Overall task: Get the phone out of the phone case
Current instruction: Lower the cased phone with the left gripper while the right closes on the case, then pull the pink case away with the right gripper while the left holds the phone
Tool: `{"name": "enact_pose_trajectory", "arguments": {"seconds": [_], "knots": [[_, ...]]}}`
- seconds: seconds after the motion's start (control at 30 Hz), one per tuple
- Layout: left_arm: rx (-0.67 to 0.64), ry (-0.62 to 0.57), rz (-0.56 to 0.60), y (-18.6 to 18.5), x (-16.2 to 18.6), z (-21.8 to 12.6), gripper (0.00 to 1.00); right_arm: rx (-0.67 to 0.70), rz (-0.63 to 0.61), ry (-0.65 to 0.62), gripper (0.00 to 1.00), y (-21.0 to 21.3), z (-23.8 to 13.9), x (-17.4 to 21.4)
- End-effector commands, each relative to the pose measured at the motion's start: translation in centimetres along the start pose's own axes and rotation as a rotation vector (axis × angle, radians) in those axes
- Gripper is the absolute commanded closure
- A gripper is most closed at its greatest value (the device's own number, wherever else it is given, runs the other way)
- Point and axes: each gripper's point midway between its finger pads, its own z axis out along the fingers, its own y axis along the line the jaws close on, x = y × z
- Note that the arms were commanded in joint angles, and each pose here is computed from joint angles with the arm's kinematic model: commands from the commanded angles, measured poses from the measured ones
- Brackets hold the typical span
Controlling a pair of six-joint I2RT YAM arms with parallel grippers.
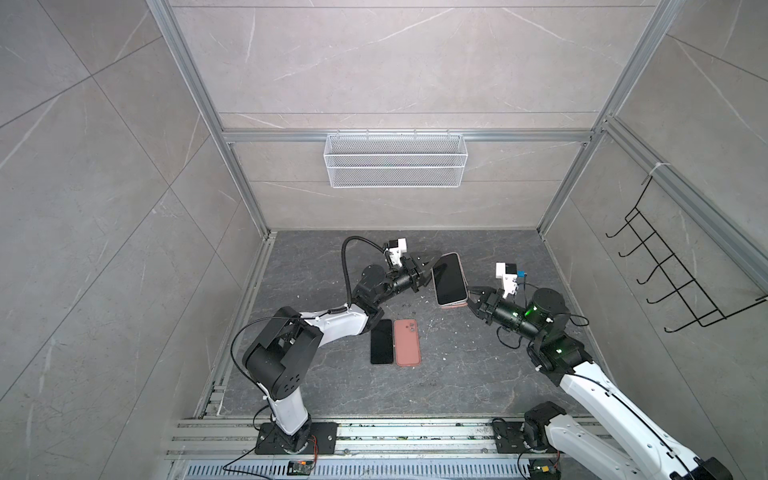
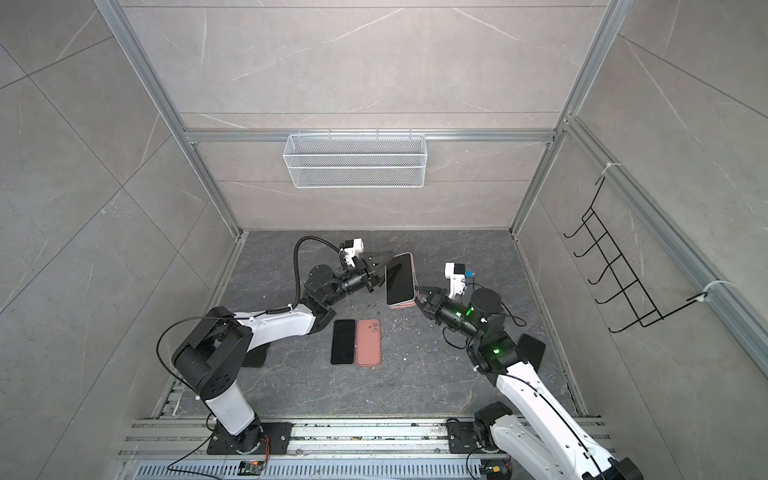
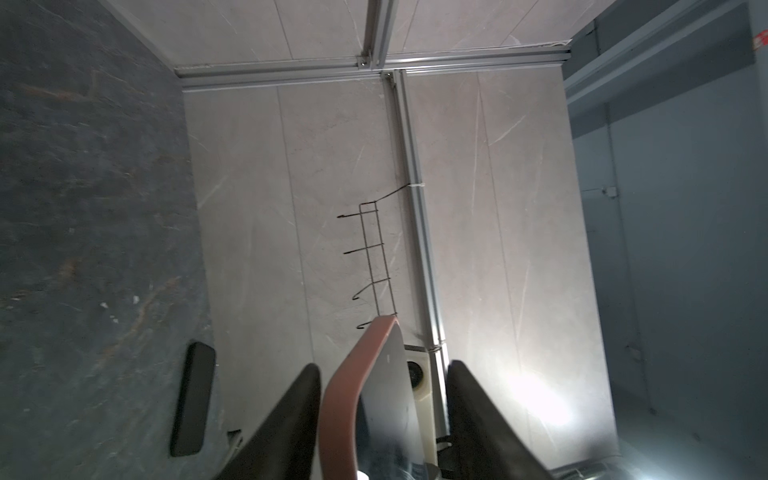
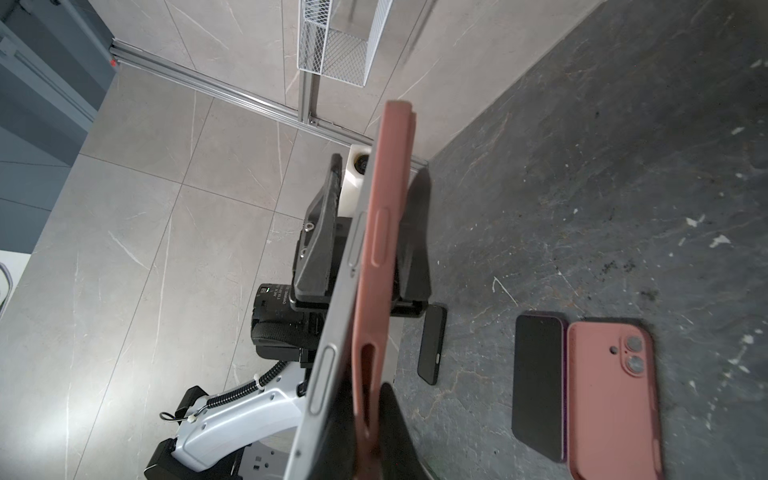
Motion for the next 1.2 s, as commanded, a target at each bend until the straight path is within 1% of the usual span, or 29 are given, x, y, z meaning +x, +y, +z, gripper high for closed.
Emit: {"name": "enact_pose_trajectory", "arguments": {"seconds": [0.0,0.13,0.3,0.47,0.63,0.93,1.07,1.17], "knots": [[-0.031,0.011,0.1,-0.2,0.8,-0.2,0.38,0.032,-0.015,-0.005,1.0,-1.0,-1.1,0.8],[-0.129,0.053,0.162,2.1,2.2,-0.8,0.32,0.069,0.011,0.001,1.0,-2.8,-2.2,2.1],[-0.253,0.075,0.231,4.8,3.2,-2.2,0.3,0.13,0.043,0.001,1.0,-5.3,-3.3,3.5],[-0.335,0.131,0.354,5.2,4.8,-2.3,0.29,0.158,0.078,0.016,1.0,-7.4,-3.7,4.7],[-0.409,0.252,0.497,5.6,8.4,-1.8,0.29,0.193,0.102,0.021,1.0,-9.5,-3.9,5.6],[-0.605,0.421,0.773,8.0,12.9,-3.6,0.29,0.228,0.133,0.046,1.0,-11.7,-3.9,6.7],[-0.639,0.451,0.865,8.4,14.2,-4.3,0.29,0.243,0.143,0.052,1.0,-12.5,-4.0,7.1],[-0.638,0.482,0.892,8.7,15.1,-4.5,0.29,0.249,0.149,0.055,1.0,-12.9,-3.9,7.3]]}}
